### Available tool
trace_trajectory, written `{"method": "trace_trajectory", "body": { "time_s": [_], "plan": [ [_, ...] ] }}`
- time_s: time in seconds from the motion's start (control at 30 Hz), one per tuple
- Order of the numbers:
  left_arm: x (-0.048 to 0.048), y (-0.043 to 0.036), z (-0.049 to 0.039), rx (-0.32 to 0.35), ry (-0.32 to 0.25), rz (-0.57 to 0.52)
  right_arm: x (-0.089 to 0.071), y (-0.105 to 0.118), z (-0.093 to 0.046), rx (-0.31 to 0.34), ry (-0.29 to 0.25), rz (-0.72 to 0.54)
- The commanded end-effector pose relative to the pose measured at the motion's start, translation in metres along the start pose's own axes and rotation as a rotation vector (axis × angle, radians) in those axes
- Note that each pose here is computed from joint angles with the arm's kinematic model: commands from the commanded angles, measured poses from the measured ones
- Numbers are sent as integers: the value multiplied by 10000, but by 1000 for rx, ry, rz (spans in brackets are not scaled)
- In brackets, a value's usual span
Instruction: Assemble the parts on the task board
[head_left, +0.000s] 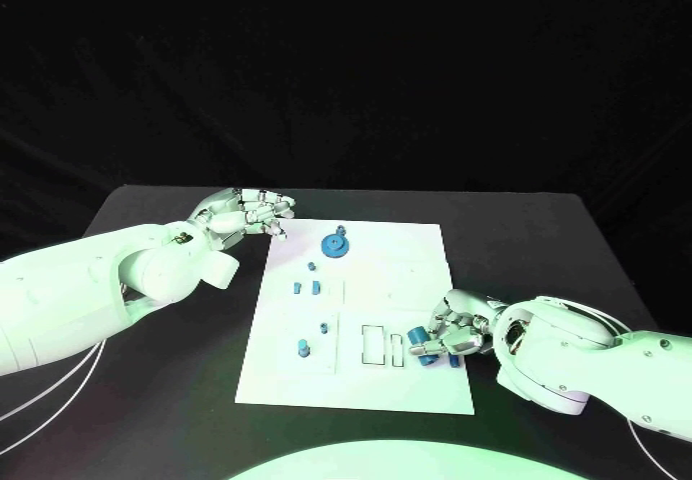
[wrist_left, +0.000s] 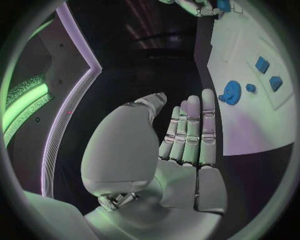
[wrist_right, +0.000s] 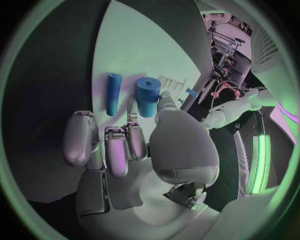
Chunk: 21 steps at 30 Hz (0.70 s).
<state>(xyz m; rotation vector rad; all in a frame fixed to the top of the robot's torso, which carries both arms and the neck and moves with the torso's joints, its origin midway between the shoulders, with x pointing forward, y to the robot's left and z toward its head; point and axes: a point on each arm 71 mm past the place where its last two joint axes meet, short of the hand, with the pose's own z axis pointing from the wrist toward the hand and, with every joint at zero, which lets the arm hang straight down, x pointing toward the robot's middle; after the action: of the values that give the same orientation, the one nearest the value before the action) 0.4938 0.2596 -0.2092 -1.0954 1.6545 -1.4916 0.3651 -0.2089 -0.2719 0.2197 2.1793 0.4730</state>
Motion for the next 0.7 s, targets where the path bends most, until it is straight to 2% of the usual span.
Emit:
{"method": "trace_trajectory", "body": {
  "time_s": [0.03,0.3,0.47,0.7],
  "plan": [
    [27,-2,0,0,26,-4,66,-29,11,15,10,-24],
    [26,1,-5,-2,27,-4,82,-16,1,18,11,14],
    [18,6,-4,-3,25,-4,97,-8,-23,32,42,92],
    [13,9,-2,-5,23,-3,-2,92,-65,20,65,159]
  ]
}}
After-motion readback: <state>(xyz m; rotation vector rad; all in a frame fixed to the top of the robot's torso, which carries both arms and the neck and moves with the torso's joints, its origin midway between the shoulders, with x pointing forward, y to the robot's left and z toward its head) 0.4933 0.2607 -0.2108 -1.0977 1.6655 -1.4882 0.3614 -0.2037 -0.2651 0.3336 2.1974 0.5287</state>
